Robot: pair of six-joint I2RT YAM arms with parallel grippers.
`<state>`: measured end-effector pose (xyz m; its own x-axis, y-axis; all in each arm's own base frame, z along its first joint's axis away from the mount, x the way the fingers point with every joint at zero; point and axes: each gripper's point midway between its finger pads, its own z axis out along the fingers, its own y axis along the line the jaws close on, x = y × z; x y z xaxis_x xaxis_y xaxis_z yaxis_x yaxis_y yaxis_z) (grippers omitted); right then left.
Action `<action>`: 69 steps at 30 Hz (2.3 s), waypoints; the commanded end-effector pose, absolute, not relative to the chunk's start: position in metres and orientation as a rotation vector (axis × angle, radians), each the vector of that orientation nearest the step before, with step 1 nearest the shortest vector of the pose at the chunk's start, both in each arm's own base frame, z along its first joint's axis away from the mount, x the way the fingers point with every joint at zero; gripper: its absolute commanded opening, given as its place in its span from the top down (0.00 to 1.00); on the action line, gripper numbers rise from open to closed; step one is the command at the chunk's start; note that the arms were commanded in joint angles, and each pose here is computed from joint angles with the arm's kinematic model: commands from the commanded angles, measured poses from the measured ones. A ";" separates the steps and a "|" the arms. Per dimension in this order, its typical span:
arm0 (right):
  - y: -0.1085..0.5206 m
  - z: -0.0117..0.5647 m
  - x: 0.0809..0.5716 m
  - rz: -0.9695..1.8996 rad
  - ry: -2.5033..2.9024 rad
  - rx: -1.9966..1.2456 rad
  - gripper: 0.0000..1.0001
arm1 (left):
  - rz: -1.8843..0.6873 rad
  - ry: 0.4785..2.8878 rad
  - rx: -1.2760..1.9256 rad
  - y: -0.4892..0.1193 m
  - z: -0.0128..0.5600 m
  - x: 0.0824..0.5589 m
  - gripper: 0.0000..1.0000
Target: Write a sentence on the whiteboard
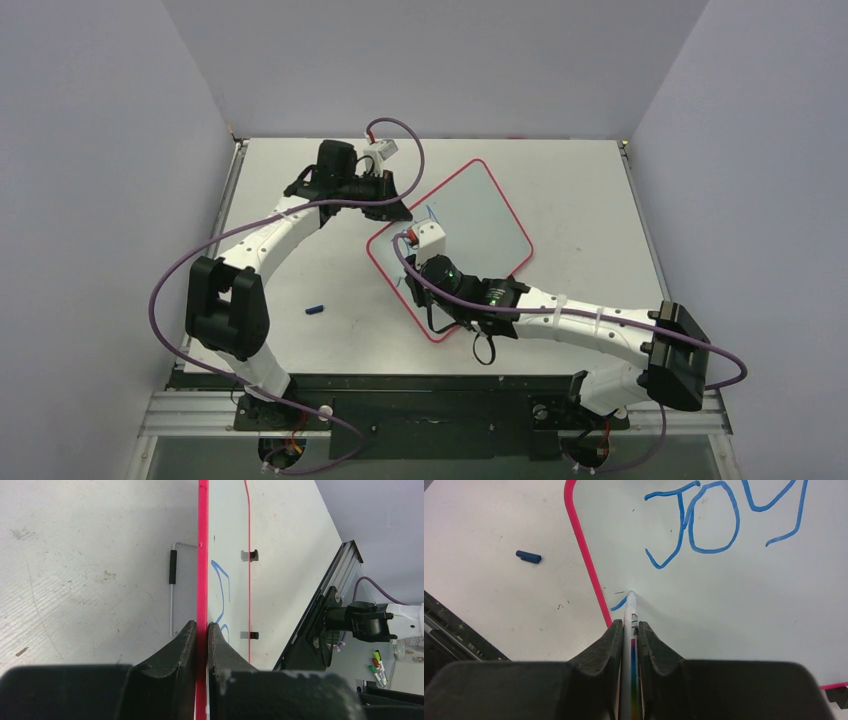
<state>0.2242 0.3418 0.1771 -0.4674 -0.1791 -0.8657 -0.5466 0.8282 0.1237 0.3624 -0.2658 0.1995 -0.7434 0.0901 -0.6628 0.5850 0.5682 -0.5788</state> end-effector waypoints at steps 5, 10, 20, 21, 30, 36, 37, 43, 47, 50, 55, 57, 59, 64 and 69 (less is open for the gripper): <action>0.340 0.157 0.203 0.471 2.085 -0.589 1.00 | -1.089 2.100 0.615 -0.269 0.228 0.361 1.00; 0.334 0.152 0.195 0.463 2.096 -0.580 1.00 | -1.089 2.098 0.616 -0.269 0.228 0.362 1.00; 0.322 0.149 0.194 0.398 2.098 -0.546 1.00 | -1.091 2.094 0.618 -0.269 0.230 0.361 1.00; 0.322 0.148 0.195 0.389 2.097 -0.544 1.00 | -1.090 2.092 0.619 -0.268 0.230 0.361 1.00; 0.329 0.179 0.212 0.330 2.033 -0.514 1.00 | -1.090 2.091 0.620 -0.268 0.230 0.360 1.00; 0.335 0.215 0.210 0.363 1.990 -0.538 1.00 | -1.085 2.096 0.619 -0.268 0.229 0.360 1.00; 0.336 0.224 0.207 0.388 1.979 -0.542 1.00 | -1.085 2.096 0.619 -0.268 0.229 0.360 1.00; 0.346 0.244 0.204 0.471 1.942 -0.546 1.00 | -1.084 2.092 0.621 -0.268 0.230 0.360 1.00; 0.354 0.239 0.208 0.467 1.946 -0.551 1.00 | -1.085 2.092 0.621 -0.267 0.231 0.359 1.00; 0.361 0.231 0.212 0.460 1.953 -0.562 1.00 | -1.083 2.089 0.621 -0.267 0.232 0.359 1.00; 0.367 0.226 0.220 0.474 1.959 -0.560 1.00 | -1.082 2.085 0.621 -0.267 0.233 0.358 1.00; 0.370 0.222 0.222 0.479 1.964 -0.562 1.00 | -1.081 2.083 0.622 -0.267 0.234 0.358 1.00; 0.371 0.218 0.224 0.479 1.972 -0.564 1.00 | -1.081 2.082 0.623 -0.266 0.234 0.357 1.00; 0.369 0.199 0.223 0.462 2.005 -0.567 1.00 | -1.080 2.082 0.623 -0.266 0.234 0.357 1.00; 0.358 0.180 0.218 0.450 2.041 -0.555 1.00 | -1.079 2.082 0.622 -0.266 0.235 0.357 1.00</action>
<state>0.2194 0.3610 0.1900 -0.4324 -0.2340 -0.8708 -0.5638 0.8238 0.0586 0.3578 -0.2658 0.2051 -0.7307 0.0944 -0.6762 0.5993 0.5631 -0.5690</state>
